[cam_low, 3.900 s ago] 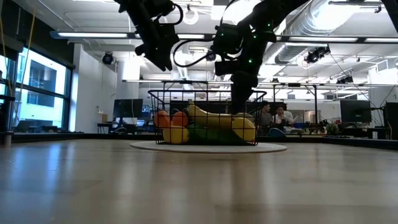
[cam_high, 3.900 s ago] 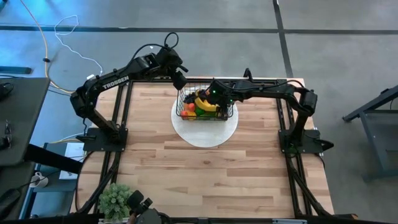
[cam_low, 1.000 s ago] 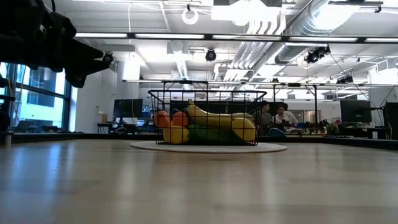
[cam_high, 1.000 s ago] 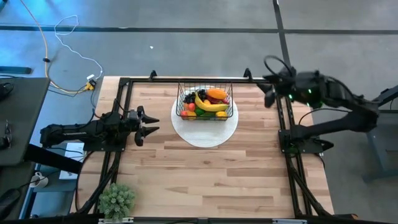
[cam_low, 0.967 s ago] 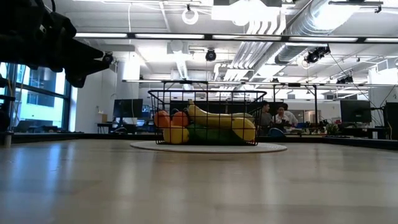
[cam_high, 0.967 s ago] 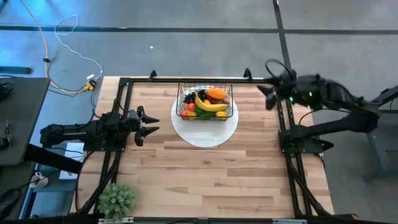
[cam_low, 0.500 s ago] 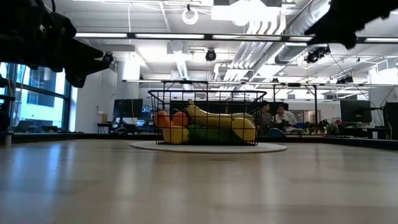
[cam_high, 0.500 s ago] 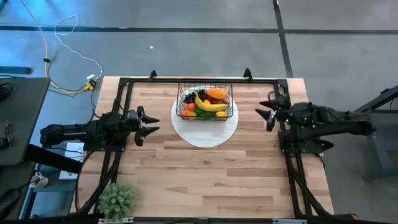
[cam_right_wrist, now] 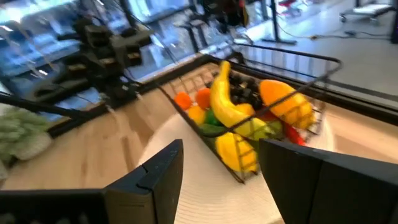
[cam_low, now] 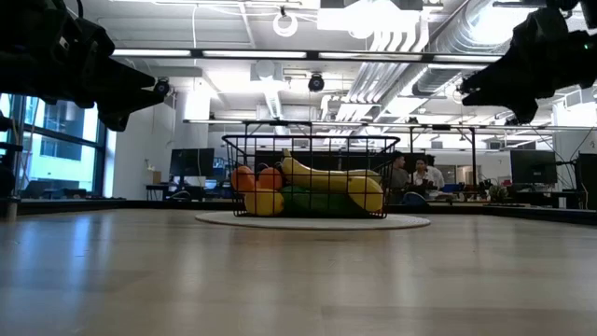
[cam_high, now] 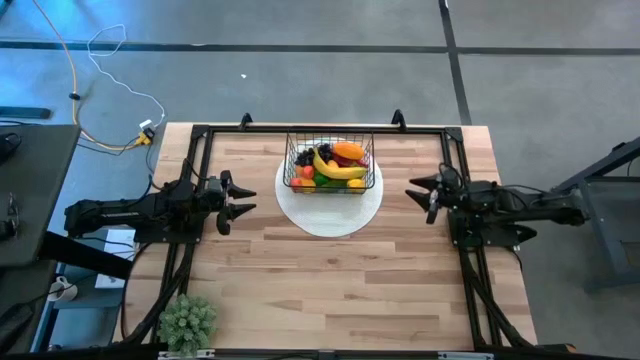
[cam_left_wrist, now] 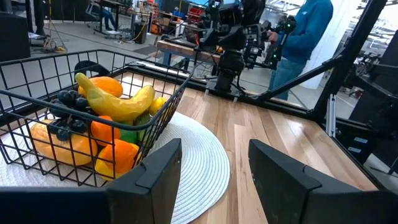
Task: Build produce basket
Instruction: Return to Home Position
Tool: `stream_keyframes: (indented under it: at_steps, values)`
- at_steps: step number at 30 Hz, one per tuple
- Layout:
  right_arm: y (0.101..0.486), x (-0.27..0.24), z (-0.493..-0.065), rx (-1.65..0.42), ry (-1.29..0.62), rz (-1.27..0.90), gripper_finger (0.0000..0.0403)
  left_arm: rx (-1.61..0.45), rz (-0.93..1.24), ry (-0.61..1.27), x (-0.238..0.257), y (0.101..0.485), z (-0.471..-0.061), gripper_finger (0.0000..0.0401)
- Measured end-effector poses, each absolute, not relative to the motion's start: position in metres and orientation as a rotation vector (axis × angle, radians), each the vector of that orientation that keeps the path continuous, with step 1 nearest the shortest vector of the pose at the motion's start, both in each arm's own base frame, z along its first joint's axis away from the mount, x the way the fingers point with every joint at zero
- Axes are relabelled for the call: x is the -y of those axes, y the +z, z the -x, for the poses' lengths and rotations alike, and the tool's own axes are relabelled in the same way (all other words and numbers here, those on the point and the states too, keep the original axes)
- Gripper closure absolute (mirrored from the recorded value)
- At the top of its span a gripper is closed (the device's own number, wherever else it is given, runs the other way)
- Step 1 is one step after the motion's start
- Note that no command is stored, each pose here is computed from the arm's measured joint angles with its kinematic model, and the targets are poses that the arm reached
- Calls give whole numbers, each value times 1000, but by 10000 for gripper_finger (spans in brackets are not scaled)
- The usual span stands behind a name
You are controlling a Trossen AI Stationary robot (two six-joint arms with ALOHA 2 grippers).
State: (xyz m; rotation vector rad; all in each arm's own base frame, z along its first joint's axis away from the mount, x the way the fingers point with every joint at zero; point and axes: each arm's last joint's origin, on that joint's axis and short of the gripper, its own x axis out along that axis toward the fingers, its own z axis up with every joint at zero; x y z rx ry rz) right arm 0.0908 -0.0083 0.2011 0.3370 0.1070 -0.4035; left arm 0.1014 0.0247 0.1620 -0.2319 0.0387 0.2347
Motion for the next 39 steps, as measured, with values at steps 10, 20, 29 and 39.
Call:
stream_keyframes:
  at_steps: [10,20,29,39]
  values:
    - [174,7,-91,-21,-356,-339,215,-38,232,235,-25,162,-101,227]
    - [173,7,-92,-38,-350,-350,215,-38,232,235,-25,162,-101,227]
    - [173,7,-92,-37,-350,-359,215,-38,232,235,-25,162,-101,227]
    - [172,7,-92,-38,-350,-359,215,-38,232,235,-25,162,-101,227]
